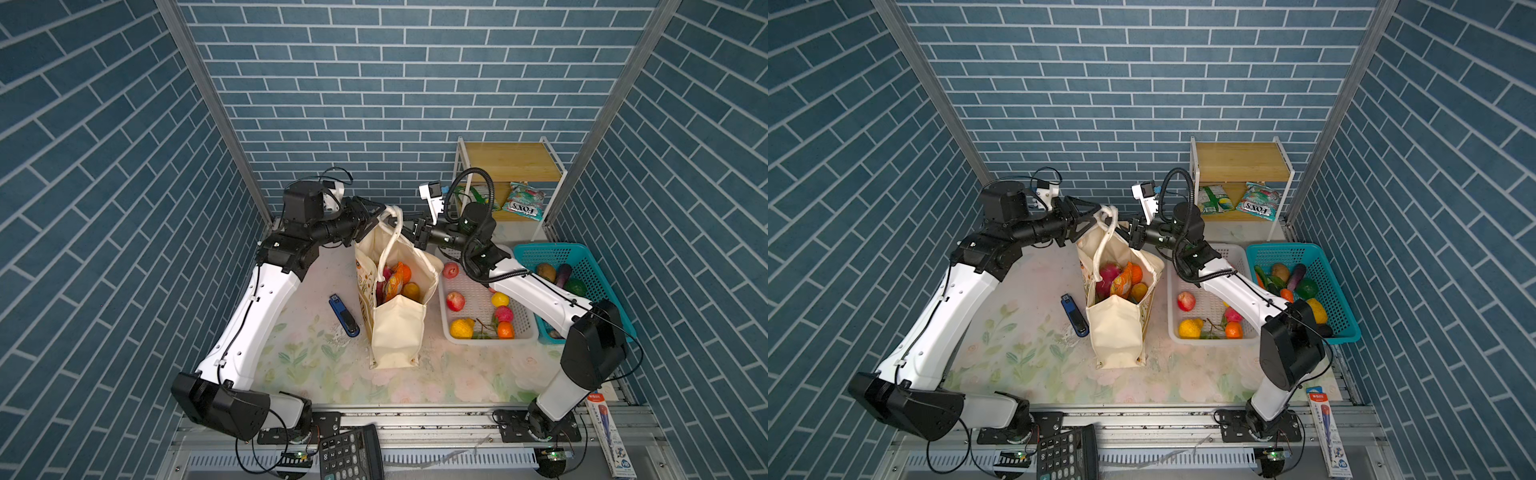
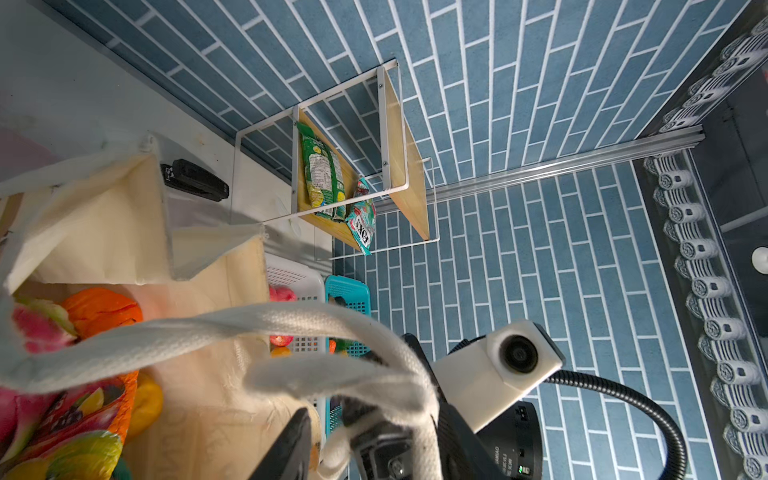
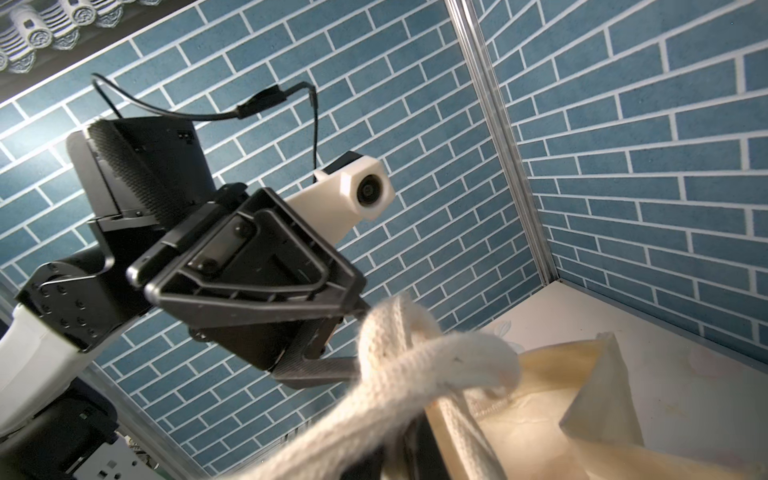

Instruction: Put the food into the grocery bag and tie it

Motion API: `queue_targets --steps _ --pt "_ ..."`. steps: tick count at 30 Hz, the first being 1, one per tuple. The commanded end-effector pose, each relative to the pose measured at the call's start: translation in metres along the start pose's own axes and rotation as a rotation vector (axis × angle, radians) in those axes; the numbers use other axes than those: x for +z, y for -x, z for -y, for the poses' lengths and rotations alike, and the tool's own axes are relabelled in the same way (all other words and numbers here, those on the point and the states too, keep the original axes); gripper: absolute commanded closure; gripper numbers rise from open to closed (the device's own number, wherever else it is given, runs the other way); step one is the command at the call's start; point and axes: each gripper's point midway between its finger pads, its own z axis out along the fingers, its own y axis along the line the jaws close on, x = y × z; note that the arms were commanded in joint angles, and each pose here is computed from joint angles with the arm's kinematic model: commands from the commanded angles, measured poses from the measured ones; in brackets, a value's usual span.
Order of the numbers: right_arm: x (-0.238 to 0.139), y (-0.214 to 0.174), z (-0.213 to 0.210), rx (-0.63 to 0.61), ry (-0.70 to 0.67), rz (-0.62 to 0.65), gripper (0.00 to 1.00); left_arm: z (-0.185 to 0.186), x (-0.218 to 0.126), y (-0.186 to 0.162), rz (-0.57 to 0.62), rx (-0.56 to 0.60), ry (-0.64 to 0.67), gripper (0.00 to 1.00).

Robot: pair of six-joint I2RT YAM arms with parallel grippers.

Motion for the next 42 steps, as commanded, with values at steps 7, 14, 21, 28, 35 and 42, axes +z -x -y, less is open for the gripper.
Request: queue_targets --steps 7,14,21,28,35,42 --pt "-0.007 -0.009 -0.019 -0.056 0.058 -0.054 1.00 0.001 0.016 -0.012 -0.031 0.007 -0.019 0.53" --pt "-0.002 -0.013 -0.022 -0.055 0.089 -0.072 1.00 -0.013 0.017 -0.018 -0.039 -0.009 0.013 0.61" --pt "-0.001 -0.015 -0.024 -0.055 0.112 -0.088 1.00 -0.024 0.015 -0.021 -0.034 -0.023 0.036 0.64" --pt "0.003 -0.019 -0.029 -0.070 0.130 -0.108 1.00 -0.029 0.016 -0.025 -0.053 -0.028 0.053 0.73" --pt "0.000 -0.015 -0.031 -0.110 0.111 -0.107 0.98 -0.032 0.012 -0.029 -0.064 -0.026 0.068 0.96" --pt "-0.008 -0.007 -0.032 -0.209 0.058 -0.125 0.68 -0.037 0.013 -0.033 -0.080 -0.027 0.078 1.00"
